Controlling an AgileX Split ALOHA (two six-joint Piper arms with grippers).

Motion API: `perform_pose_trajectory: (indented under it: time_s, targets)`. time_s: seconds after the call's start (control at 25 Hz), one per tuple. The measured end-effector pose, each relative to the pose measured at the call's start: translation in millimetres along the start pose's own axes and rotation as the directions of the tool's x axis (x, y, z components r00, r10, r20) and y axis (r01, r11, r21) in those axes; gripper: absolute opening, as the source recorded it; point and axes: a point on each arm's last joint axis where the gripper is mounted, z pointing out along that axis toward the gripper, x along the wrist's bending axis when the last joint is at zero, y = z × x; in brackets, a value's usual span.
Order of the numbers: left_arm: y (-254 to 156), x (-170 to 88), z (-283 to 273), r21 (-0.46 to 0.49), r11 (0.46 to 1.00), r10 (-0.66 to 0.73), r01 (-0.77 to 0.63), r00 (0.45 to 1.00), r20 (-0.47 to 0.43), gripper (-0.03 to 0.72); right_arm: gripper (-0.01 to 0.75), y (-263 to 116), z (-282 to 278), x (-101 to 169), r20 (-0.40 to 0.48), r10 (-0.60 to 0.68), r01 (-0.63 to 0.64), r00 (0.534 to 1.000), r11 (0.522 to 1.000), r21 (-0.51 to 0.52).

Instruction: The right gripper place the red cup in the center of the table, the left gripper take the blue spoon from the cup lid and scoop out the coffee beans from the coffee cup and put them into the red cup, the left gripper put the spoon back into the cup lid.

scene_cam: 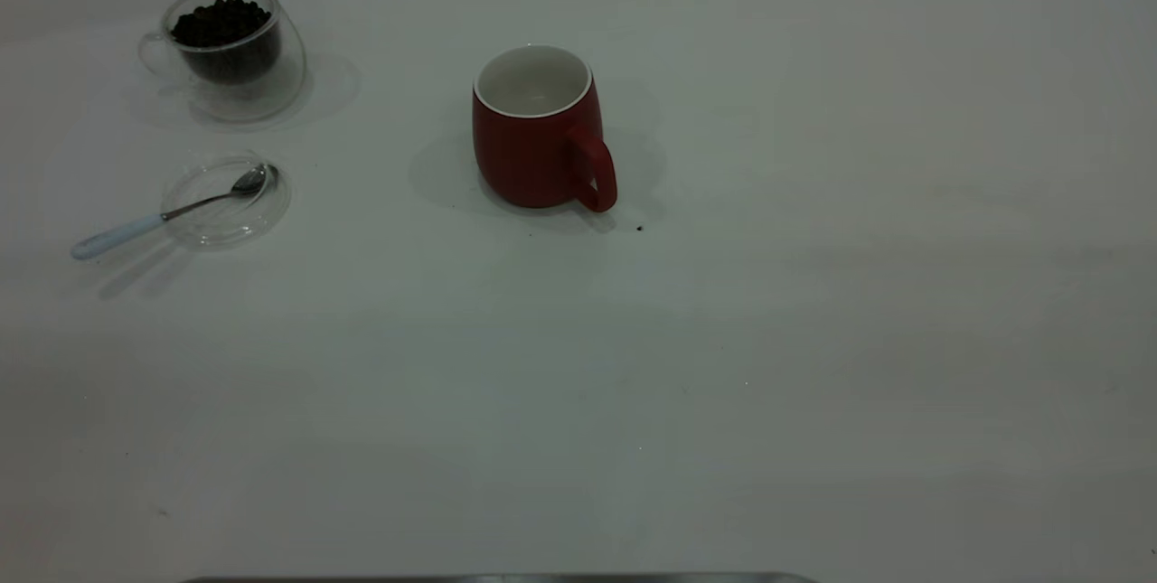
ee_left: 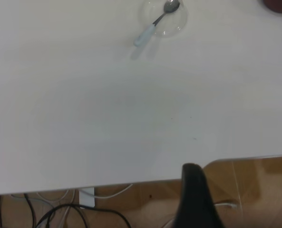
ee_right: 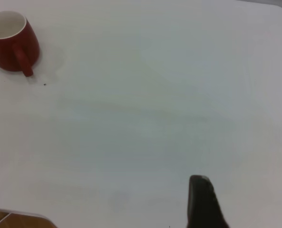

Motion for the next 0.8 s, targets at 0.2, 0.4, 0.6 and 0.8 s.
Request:
perform_pose_trajectory:
  time_s: [0.2,0.4,0.6,0.8]
  targets:
    - [-13,-1,-11,-0.116,0.993,-0.03,0.026,0.999,-0.034,0.559,0.466,0,0,0,0.0,0.0,0.0,1.0,1.0,0.0]
    - [-13,-1,-11,-0.115,0.993,-0.032,0.028,0.999,-0.037,0.559,0.466,0,0,0,0.0,0.0,0.0,1.0,1.0,0.0]
    - [-13,0,-11,-0.116,0.993,-0.032,0.028,0.999,-0.038,0.559,0.466,0,0,0,0.0,0.0,0.0,1.0,1.0,0.0]
    - [-13,0,-11,-0.116,0.993,-0.032,0.027,0.999,-0.038,0.559,0.466,0,0,0,0.0,0.0,0.0,1.0,1.0,0.0]
